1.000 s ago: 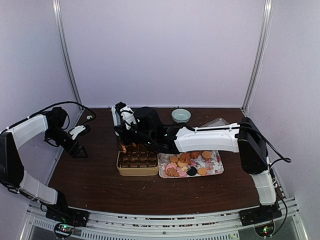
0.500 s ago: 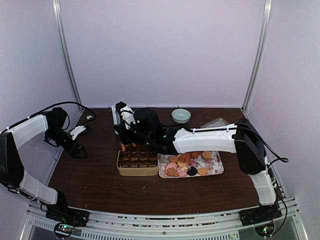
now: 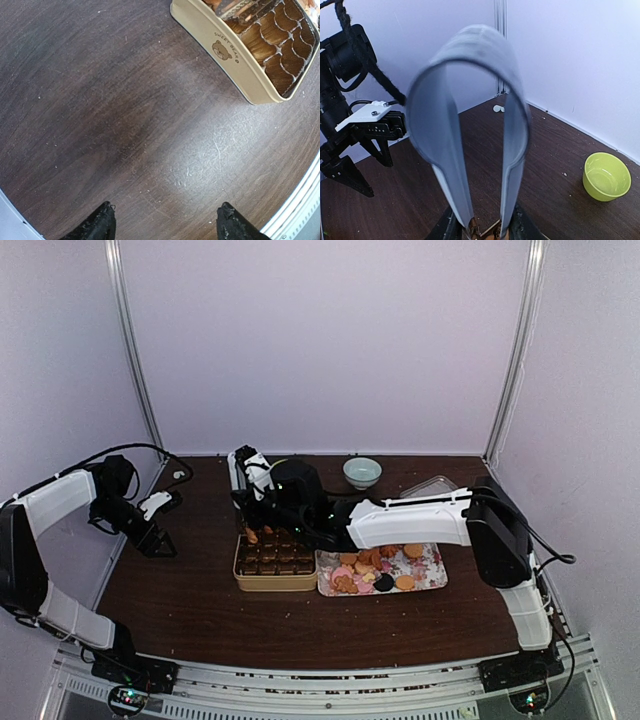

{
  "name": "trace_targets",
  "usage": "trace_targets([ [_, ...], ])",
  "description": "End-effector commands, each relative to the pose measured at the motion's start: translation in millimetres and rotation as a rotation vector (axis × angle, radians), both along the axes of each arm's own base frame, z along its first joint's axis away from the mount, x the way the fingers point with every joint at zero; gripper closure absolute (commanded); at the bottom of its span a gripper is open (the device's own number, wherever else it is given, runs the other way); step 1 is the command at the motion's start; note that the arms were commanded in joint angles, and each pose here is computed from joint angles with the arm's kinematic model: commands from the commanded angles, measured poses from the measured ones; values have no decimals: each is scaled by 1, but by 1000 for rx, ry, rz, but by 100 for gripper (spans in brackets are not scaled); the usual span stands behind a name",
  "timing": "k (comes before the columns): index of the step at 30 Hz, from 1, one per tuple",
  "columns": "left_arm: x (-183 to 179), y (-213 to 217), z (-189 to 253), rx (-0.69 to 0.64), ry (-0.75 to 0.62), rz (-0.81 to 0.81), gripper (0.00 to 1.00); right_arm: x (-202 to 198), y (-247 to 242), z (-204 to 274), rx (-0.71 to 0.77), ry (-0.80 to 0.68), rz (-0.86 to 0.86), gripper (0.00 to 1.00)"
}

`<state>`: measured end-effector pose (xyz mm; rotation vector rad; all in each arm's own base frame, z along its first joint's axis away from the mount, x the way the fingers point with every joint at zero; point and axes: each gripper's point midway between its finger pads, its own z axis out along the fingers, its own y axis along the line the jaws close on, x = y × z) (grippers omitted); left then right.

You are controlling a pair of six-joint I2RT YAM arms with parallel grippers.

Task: Pack the cookies
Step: Place the fake cookies in the empty pocket of the box.

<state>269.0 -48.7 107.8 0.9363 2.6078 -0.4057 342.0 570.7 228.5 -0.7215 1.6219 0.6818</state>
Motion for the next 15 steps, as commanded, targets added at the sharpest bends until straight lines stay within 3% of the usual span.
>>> trace_targets([
  [1,1,-1,4,-18,-14,-7,28,4,-7,21,45,-36,-22,67],
  [15,23,-6,2,-73,-14,18,30,4,-24,61,114,-53,-44,67],
])
